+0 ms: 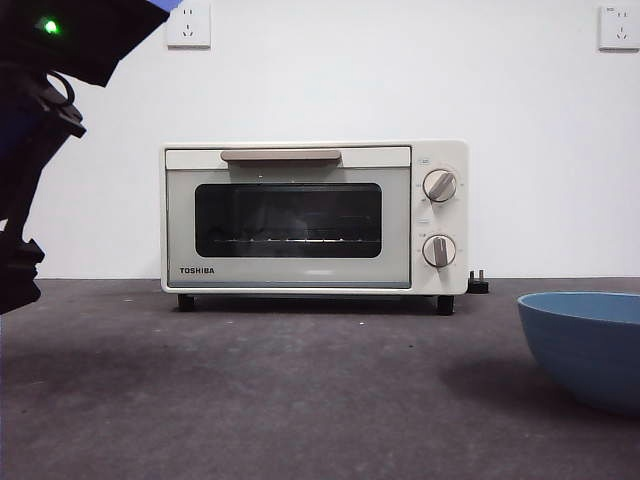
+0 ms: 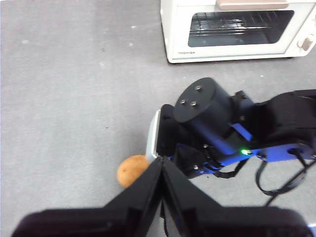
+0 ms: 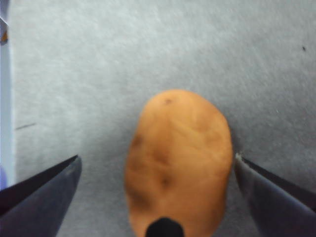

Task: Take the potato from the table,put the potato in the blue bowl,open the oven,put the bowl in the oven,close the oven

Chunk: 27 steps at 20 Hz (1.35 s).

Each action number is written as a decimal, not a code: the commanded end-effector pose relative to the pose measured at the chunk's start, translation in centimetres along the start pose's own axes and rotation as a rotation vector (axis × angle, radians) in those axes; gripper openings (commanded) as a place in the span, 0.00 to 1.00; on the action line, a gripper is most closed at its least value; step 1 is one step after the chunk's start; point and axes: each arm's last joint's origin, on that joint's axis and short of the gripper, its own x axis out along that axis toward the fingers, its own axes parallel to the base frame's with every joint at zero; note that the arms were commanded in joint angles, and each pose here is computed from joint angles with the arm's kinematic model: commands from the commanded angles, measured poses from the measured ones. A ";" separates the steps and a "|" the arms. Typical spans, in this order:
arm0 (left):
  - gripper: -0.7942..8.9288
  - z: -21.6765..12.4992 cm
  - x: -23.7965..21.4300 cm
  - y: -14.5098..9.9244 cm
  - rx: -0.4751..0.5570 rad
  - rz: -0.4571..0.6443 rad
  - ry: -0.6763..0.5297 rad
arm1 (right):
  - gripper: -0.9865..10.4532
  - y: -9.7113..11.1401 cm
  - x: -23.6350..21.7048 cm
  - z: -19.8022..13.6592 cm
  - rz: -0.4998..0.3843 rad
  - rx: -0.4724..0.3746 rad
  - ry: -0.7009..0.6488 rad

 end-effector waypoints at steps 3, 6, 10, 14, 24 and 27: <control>0.08 0.0 -0.2 0.0 0.003 -0.014 -0.010 | 0.38 0.0 1.1 -1.0 0.002 0.024 0.045; 0.08 0.0 -0.2 0.0 0.003 -0.014 -0.010 | 0.07 0.0 1.1 -1.4 -0.013 0.031 0.083; 0.08 -0.1 -0.2 -0.1 0.030 -0.037 -0.009 | 0.08 -0.4 -0.1 -0.8 -0.018 0.084 0.087; 0.08 -0.1 -0.2 -0.1 0.052 -0.053 -0.009 | 0.08 -0.2 -5.8 2.0 -0.033 0.080 0.060; 0.08 -0.1 -0.2 -0.5 0.018 -0.192 0.001 | 0.08 0.1 -25.0 2.8 -0.299 0.101 0.244; 0.08 -0.1 -0.3 -0.8 0.031 -0.277 0.005 | 0.08 -0.2 -28.5 1.3 -0.409 0.123 0.379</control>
